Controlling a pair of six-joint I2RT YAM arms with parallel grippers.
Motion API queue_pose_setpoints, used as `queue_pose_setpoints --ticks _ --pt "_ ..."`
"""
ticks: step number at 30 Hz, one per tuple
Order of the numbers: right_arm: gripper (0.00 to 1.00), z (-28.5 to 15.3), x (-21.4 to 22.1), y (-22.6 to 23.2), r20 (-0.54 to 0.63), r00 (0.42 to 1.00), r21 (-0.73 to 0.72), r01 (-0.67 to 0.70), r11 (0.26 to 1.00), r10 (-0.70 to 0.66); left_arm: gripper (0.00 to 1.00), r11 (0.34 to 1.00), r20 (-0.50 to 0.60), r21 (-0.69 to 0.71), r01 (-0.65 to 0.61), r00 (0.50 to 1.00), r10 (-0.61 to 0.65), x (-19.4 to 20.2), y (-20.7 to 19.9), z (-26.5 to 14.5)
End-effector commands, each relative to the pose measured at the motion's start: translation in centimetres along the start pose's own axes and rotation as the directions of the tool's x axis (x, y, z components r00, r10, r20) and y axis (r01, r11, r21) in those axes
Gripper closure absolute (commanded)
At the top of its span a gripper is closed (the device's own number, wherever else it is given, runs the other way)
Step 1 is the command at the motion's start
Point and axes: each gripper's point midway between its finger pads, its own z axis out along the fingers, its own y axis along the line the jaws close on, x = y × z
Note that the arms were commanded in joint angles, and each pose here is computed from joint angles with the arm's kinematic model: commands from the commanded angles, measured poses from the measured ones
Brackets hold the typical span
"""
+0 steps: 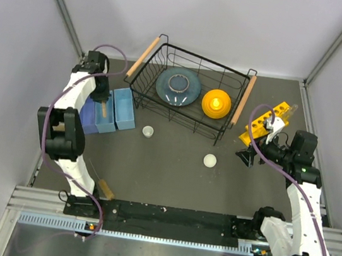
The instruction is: Organize the chemistry lab equipment
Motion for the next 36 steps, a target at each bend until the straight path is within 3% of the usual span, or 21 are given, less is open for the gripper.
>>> queue_pose_setpoints --ticks 1,5,10,16,17,24,25,26,27,31,36 --pt "0.05 0.1 -0.7 0.0 0.023 0.999 -0.01 0.046 0.999 -0.046 0.87 1.0 0.007 -0.024 -0.017 1.0 0.017 -0.6 0.5 0.8" --pt "0.05 0.0 -0.7 0.0 0.026 0.998 -0.007 0.051 0.999 -0.051 0.68 0.999 -0.003 -0.043 -0.004 1.0 0.004 0.4 1.0 0.9" --pt "0.05 0.0 -0.7 0.0 0.026 0.998 -0.007 0.051 0.999 -0.051 0.54 1.0 0.027 -0.011 0.024 0.999 -0.024 0.5 0.7 -1.0" --pt "0.05 -0.2 -0.9 0.1 0.031 0.998 -0.003 0.062 0.998 -0.062 0.42 0.992 0.079 0.119 0.051 0.995 -0.06 2.1 -0.6 -6.1" --pt "0.05 -0.2 -0.9 0.1 0.031 0.998 -0.004 0.063 0.998 -0.062 0.4 0.987 0.142 0.155 0.053 0.987 -0.076 1.9 -0.6 -8.5" --pt "0.05 -0.3 -1.1 0.3 0.038 0.997 -0.004 0.07 0.998 -0.069 0.29 0.936 0.081 0.327 0.127 0.984 -0.162 12.6 -1.5 -12.8" --pt "0.05 -0.4 -1.2 0.3 0.042 0.996 -0.001 0.075 0.997 -0.075 0.24 0.915 0.036 0.364 0.175 0.979 -0.202 14.0 -2.2 -13.4" --pt "0.05 -0.3 -1.2 0.4 0.041 0.996 -0.004 0.075 0.997 -0.074 0.01 0.905 0.012 0.373 0.203 0.975 -0.224 15.9 -2.1 -13.7" --pt "0.05 -0.4 -1.2 0.3 0.042 0.996 -0.002 0.074 0.997 -0.073 0.01 0.898 -0.061 0.356 0.259 0.965 -0.255 18.0 -2.0 -14.0" --pt "0.05 -0.4 -1.3 0.4 0.046 0.996 -0.004 0.077 0.997 -0.077 0.01 0.872 -0.183 0.314 0.376 0.925 -0.333 22.8 -1.6 -15.2" --pt "0.05 -0.5 -1.4 0.5 0.049 0.996 -0.002 0.079 0.997 -0.079 0.01 0.863 -0.248 0.114 0.493 0.855 -0.456 26.7 0.7 -14.5"
